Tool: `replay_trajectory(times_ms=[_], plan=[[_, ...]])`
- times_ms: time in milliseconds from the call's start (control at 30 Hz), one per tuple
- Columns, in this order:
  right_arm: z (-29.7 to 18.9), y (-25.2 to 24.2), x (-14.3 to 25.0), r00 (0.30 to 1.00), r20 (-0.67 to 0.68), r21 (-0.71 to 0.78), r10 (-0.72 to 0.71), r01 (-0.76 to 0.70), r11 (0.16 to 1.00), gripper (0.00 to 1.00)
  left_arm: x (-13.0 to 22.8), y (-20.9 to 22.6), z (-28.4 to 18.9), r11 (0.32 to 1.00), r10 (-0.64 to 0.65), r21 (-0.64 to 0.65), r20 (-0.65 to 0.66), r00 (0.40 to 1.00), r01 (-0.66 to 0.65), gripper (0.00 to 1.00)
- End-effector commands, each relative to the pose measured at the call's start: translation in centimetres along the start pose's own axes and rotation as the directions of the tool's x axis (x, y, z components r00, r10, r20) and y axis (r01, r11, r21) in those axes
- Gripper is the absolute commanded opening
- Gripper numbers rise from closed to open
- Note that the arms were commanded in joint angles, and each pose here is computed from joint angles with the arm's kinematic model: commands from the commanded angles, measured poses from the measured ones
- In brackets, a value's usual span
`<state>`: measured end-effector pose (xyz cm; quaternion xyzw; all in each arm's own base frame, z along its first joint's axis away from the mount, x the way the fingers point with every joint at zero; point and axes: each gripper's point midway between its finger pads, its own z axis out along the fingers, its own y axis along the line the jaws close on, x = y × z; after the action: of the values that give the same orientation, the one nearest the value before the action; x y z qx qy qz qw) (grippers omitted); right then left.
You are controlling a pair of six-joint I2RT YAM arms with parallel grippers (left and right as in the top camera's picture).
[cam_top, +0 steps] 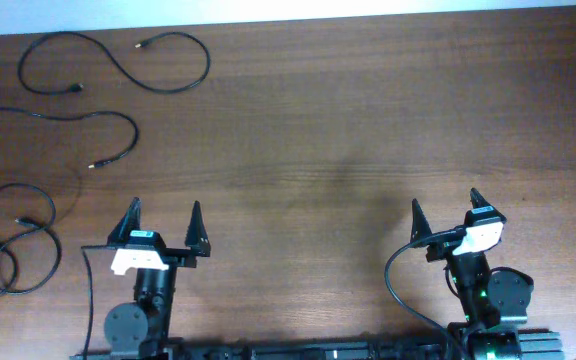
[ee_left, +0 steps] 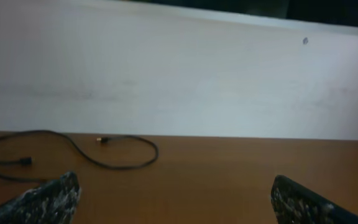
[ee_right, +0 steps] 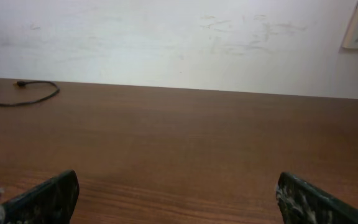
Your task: Untangle cables
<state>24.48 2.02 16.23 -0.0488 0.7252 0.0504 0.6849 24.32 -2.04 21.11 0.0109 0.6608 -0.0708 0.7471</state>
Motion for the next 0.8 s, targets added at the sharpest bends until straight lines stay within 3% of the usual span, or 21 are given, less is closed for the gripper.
replay_trajectory(times_ms=[0, 133, 467, 767], plan=[[0.0, 0.0, 0.3, 1.0, -0.005, 0.005, -0.002, 0.002, 1.0, 0.99, 1.2, 0.2, 0.0, 1.0, 0.013, -0.008, -0.033, 0.999, -0.013, 0.99], [0.0, 0.0, 0.3, 1.0, -0.005, 0.005, -0.002, 0.002, 1.0, 0.98, 5.3, 1.2, -0.5, 0.998, -0.004, -0.063, -0.198, 0.98, -0.009, 0.99], [0.0, 0.0, 0.3, 1.0, -0.005, 0.005, -0.002, 0.002, 1.0, 0.99, 5.5, 1.9, -0.6, 0.994, -0.003, -0.104, -0.203, 0.979, -0.018, 0.99], [0.0, 0.0, 0.3, 1.0, -0.005, 0.005, -0.002, 0.002, 1.0, 0.98, 5.5, 1.9, -0.6, 0.992, 0.074, -0.085, -0.212, 0.974, -0.094, 0.99]])
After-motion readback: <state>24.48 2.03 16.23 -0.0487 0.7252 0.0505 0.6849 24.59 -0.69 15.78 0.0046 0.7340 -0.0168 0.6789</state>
